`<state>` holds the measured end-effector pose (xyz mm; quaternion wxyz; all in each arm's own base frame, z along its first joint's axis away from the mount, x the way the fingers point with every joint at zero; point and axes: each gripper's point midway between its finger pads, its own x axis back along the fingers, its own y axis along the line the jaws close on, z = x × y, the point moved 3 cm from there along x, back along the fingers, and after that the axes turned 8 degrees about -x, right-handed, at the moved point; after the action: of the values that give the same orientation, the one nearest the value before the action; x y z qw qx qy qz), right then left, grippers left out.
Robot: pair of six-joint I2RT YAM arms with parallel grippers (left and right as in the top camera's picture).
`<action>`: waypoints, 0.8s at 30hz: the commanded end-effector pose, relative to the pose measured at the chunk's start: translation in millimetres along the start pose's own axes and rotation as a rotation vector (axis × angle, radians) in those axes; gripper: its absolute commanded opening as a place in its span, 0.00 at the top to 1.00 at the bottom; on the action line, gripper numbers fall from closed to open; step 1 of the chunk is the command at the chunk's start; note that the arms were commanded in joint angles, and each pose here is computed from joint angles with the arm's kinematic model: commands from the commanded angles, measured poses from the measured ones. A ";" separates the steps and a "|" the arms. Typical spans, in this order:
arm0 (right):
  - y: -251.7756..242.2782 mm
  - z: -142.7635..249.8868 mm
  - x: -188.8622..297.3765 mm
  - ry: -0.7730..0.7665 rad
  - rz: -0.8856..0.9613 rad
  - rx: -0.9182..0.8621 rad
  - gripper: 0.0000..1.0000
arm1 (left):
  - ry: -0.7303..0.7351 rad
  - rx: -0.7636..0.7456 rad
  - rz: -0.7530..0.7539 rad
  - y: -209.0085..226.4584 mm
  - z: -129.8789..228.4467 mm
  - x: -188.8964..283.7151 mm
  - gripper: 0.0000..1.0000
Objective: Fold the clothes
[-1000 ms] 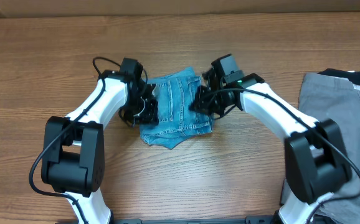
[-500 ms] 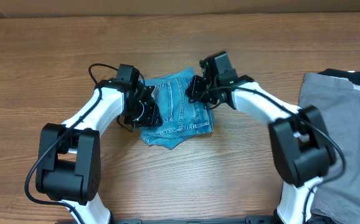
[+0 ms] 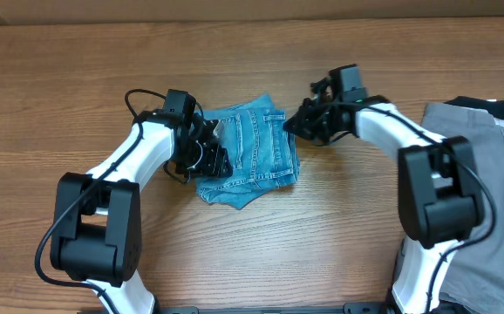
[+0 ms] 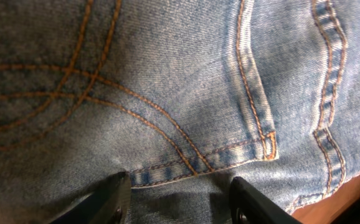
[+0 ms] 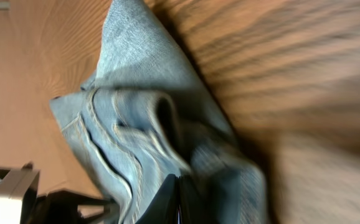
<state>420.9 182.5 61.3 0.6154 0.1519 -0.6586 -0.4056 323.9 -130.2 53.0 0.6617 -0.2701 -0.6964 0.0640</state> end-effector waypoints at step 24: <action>-50.4 108.5 -25.5 0.256 0.455 -0.077 0.96 | -0.106 0.064 -0.200 66.0 -37.4 -6.4 0.56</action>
<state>316.0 239.4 52.1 0.7418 0.1165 -0.6080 -0.2580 394.1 -100.6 53.8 0.5911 -0.2177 -0.7751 0.0492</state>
